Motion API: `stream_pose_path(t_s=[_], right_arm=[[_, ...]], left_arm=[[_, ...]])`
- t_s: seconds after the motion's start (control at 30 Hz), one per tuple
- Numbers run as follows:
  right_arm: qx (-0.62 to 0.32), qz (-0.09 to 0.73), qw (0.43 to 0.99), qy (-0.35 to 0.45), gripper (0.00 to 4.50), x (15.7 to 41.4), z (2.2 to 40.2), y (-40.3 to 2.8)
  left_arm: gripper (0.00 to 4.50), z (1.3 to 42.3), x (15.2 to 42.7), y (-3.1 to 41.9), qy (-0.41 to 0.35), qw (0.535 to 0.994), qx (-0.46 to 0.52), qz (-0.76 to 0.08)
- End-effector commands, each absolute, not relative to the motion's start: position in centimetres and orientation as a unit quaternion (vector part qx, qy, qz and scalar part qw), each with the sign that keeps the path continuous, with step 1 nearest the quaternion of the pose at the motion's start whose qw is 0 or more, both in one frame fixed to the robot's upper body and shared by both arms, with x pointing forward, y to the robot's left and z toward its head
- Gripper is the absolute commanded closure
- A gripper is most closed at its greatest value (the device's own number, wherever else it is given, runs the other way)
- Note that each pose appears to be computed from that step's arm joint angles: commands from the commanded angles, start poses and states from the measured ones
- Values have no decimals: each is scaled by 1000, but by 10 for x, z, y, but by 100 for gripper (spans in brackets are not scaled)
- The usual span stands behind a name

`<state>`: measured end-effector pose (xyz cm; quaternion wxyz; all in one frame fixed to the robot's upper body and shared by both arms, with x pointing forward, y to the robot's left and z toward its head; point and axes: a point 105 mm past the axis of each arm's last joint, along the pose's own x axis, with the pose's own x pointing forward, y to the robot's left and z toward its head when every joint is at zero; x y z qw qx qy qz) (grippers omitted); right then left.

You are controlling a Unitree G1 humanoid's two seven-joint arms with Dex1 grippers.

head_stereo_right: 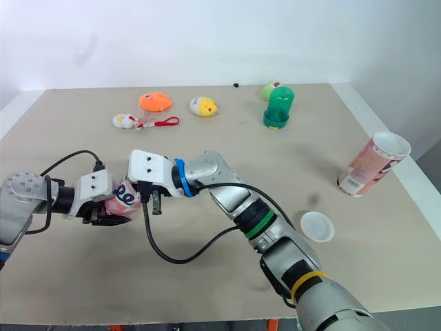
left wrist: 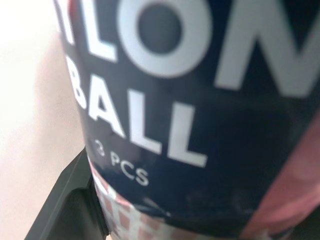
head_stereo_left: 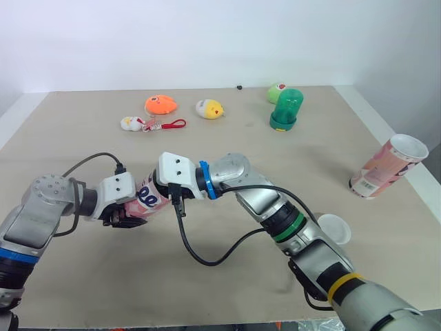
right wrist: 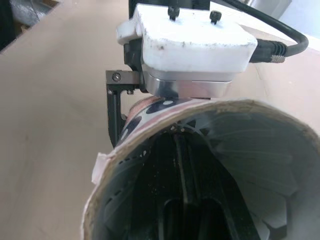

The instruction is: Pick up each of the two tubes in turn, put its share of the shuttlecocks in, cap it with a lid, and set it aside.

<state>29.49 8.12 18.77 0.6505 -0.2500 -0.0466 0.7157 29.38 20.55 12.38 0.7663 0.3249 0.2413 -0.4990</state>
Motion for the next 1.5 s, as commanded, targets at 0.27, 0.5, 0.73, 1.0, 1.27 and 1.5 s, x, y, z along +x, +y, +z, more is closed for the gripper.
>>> stream_pose_path(t_s=[0.27, 0.5, 0.73, 1.0, 1.27, 1.5], right_arm=[[-136, 701, 696, -69, 443, 290, 252, -13], [-133, 617, 775, 24, 376, 293, 231, -107], [-187, 507, 822, 177, 97, 282, 186, -212], [-219, 412, 852, 237, 4, 281, 156, -279], [-230, 377, 860, 254, 4, 288, 132, -300], [-235, 380, 854, 267, 4, 291, 114, -299]], left_arm=[[148, 131, 291, 179, 181, 773, 294, -531], [148, 162, 298, 141, 62, 807, 228, -541], [148, 152, 312, 85, -55, 859, 89, -502], [148, 100, 317, 64, -44, 881, 54, -468], [148, 63, 311, 64, -4, 881, 42, -471], [148, 58, 309, 60, 5, 879, 34, -476]])
